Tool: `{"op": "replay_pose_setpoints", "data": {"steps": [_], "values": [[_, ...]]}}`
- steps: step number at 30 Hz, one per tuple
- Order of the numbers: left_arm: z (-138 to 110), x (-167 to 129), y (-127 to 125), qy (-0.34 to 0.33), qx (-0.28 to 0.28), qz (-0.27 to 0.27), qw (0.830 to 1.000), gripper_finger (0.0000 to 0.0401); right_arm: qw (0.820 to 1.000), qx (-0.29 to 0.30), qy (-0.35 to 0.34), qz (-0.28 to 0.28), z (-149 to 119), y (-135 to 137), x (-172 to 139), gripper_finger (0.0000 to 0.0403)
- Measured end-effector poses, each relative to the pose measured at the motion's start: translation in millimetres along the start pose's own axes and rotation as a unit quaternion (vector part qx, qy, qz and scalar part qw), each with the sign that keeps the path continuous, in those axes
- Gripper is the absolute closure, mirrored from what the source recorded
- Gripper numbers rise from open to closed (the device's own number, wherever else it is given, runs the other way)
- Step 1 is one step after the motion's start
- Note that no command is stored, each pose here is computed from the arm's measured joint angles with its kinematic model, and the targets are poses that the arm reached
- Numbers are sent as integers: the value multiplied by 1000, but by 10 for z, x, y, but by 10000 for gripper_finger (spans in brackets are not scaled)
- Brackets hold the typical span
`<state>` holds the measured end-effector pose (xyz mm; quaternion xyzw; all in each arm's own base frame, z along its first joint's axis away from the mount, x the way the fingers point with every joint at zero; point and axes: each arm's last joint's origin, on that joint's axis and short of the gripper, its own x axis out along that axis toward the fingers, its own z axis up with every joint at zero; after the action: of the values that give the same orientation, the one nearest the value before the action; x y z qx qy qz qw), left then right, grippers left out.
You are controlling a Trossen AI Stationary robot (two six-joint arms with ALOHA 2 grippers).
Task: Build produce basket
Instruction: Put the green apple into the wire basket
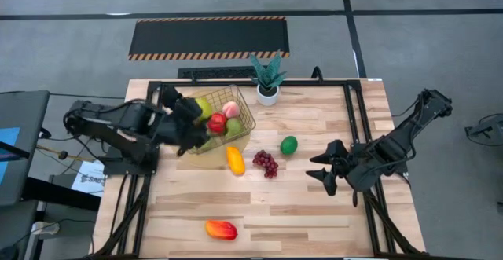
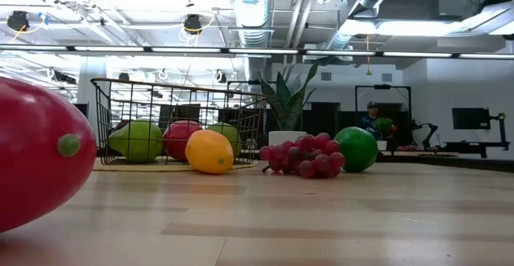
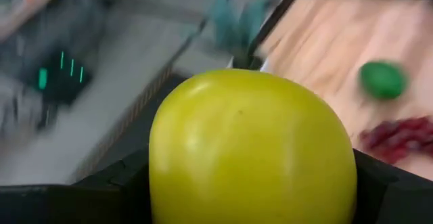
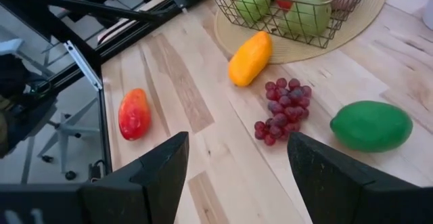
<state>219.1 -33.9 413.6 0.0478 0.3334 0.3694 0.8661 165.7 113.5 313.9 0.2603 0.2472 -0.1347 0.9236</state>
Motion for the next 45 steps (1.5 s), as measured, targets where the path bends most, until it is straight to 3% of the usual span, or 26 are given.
{"op": "replay_pose_setpoints", "data": {"steps": [8, 13, 26, 45], "values": [[-311, 593, 57, 171, -25, -4, 985, 112, 1000, 10, -6, -9, 35, -25, 29, 129], [-505, 985, 8, 228, -48, -73, 970, 112, 1000, 12, -7, -12, 46, -33, 38, 129], [-794, 1680, 158, 254, -67, -115, 958, 112, 1000, 17, -8, -11, 47, -29, 38, 129], [-1011, 1912, -14, 295, -9, -189, 937, 112, 1000, 9, -3, -19, 36, -49, 36, 129]]}}
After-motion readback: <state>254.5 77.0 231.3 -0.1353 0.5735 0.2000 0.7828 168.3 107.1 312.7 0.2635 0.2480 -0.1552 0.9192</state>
